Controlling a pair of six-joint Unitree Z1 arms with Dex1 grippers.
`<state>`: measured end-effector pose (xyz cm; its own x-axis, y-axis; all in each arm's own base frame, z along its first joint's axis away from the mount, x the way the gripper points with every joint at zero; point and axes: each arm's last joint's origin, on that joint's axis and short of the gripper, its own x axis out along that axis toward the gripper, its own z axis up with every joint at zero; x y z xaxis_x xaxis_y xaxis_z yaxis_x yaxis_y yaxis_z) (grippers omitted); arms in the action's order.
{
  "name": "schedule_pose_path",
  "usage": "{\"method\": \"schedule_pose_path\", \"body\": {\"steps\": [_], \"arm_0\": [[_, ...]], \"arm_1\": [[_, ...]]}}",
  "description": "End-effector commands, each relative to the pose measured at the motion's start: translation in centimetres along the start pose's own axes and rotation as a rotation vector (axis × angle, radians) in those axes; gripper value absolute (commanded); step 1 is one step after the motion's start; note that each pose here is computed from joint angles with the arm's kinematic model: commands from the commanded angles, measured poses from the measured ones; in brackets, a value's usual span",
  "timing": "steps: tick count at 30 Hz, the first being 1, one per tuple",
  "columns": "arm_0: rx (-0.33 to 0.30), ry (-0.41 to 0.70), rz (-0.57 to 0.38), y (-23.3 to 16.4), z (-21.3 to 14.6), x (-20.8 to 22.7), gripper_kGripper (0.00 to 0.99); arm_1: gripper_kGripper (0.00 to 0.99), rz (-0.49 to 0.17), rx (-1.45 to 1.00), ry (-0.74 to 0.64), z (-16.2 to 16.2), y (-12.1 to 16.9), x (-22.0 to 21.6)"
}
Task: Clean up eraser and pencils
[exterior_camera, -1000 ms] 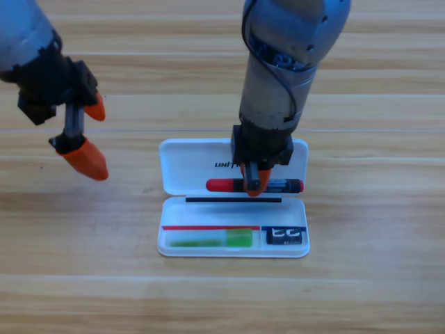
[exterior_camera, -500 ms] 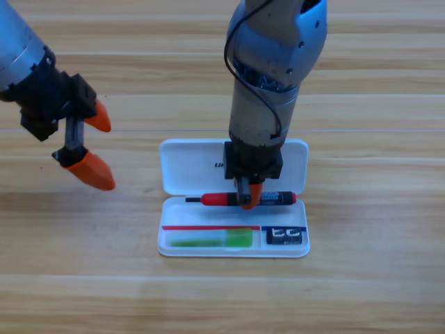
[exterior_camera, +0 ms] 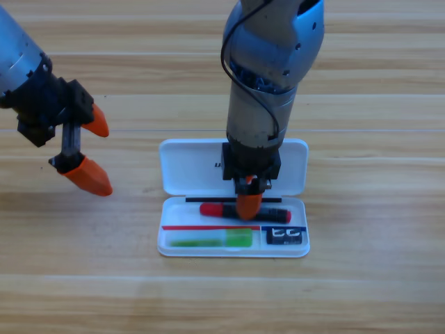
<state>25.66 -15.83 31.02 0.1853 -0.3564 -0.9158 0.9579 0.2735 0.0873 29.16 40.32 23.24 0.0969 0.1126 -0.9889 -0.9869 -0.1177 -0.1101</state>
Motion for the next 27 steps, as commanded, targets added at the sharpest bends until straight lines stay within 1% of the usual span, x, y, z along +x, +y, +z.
{"method": "schedule_pose_path", "body": {"steps": [1,3,6,12,17,21,23,25,27], "arm_0": [[-0.009,-0.004,-0.003,0.1,-0.7,0.0,0.990],[-0.009,-0.006,-0.001,0.1,-0.7,-0.1,0.990],[-0.009,-0.019,0.011,0.1,-0.6,-0.6,0.990],[-0.034,-0.067,0.025,0.9,-0.6,-1.7,0.990],[-0.071,-0.119,0.039,2.6,-0.6,-2.5,0.990],[-0.106,-0.179,0.023,4.8,-0.9,-2.0,0.990],[-0.117,-0.206,0.014,5.8,-1.2,-1.4,0.990],[-0.127,-0.229,0.003,6.8,-1.6,-0.4,0.990],[-0.125,-0.256,-0.006,7.6,-2.0,0.8,0.990]], "arm_1": [[0.937,0.006,-0.013,0.035,0.7,0.7,1.3],[0.946,-0.003,-0.010,0.008,0.4,0.8,-0.3],[0.948,-0.014,-0.008,-0.057,-0.4,1.7,-4.1],[0.957,-0.017,-0.009,-0.175,-3.0,4.5,-11.0],[0.957,0.031,-0.030,-0.301,-6.9,9.0,-16.6],[0.957,0.068,-0.027,-0.420,-9.8,12.2,-20.5],[0.957,0.081,-0.015,-0.453,-10.9,13.3,-21.5],[0.957,0.080,-0.001,-0.470,-11.8,14.1,-22.2],[0.957,0.085,0.012,-0.477,-12.5,14.8,-22.5]]}}
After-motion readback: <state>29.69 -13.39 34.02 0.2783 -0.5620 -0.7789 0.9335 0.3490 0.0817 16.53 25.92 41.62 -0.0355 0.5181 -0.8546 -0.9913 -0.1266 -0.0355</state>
